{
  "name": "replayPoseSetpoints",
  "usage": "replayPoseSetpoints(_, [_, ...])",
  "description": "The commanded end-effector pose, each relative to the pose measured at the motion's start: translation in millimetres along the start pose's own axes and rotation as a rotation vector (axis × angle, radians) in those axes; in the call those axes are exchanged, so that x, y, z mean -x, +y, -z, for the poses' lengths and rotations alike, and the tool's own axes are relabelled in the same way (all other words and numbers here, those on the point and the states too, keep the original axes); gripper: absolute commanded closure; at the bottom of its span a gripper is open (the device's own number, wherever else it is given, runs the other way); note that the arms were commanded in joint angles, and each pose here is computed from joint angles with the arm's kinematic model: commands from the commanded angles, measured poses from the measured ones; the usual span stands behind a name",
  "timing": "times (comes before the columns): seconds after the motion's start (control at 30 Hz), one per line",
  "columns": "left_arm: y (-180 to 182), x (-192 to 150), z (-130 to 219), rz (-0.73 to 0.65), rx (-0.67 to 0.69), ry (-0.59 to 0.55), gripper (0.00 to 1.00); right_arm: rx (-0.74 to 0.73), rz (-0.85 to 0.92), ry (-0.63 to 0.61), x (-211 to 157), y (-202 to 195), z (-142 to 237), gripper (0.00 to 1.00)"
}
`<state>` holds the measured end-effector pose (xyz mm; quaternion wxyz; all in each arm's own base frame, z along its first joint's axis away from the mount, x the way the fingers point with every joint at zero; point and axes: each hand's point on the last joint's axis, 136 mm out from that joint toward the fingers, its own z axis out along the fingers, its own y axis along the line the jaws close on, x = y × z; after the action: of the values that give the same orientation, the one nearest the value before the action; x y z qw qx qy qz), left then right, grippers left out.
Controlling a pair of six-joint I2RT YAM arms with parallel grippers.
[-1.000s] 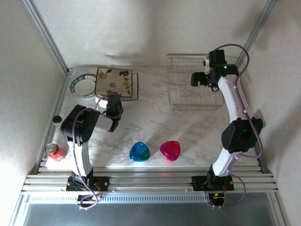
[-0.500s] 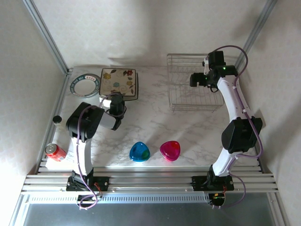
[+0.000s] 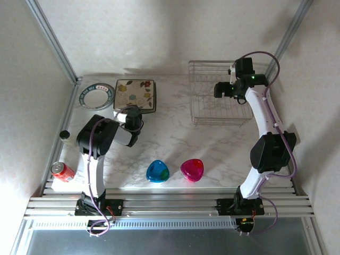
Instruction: Unload the plates from the dish rack
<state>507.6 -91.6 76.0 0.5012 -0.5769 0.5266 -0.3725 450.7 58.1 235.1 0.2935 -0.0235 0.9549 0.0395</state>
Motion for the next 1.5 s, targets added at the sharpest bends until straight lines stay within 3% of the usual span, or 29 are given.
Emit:
replayPoseSetpoints(0.0, [-73,-3,3,0.150,-0.207,0.001,1.00,0.013,-0.004,0.001,-2,1,-3,0.01])
replayPoseSetpoints(0.57, [-63,-3,1,0.118,-0.117,-0.003,0.99,0.027,-0.007,-0.004,-1,3,-2,0.01])
replayPoseSetpoints(0.67, [-63,-2,2,0.108,-0.107,-0.004,0.90,0.028,-0.007,-0.005,-1,3,-3,0.01])
replayPoseSetpoints(0.9, [-64,-2,4,0.084,-0.088,-0.004,0.79,0.034,-0.010,-0.011,1,4,-1,0.01])
replayPoseSetpoints(1.07, [-66,-3,5,0.063,-0.075,0.004,0.61,0.039,-0.010,-0.015,3,5,0,0.01])
replayPoseSetpoints(1.47, [-59,-3,9,0.016,-0.027,0.012,0.55,0.053,-0.016,-0.019,3,8,-1,0.01])
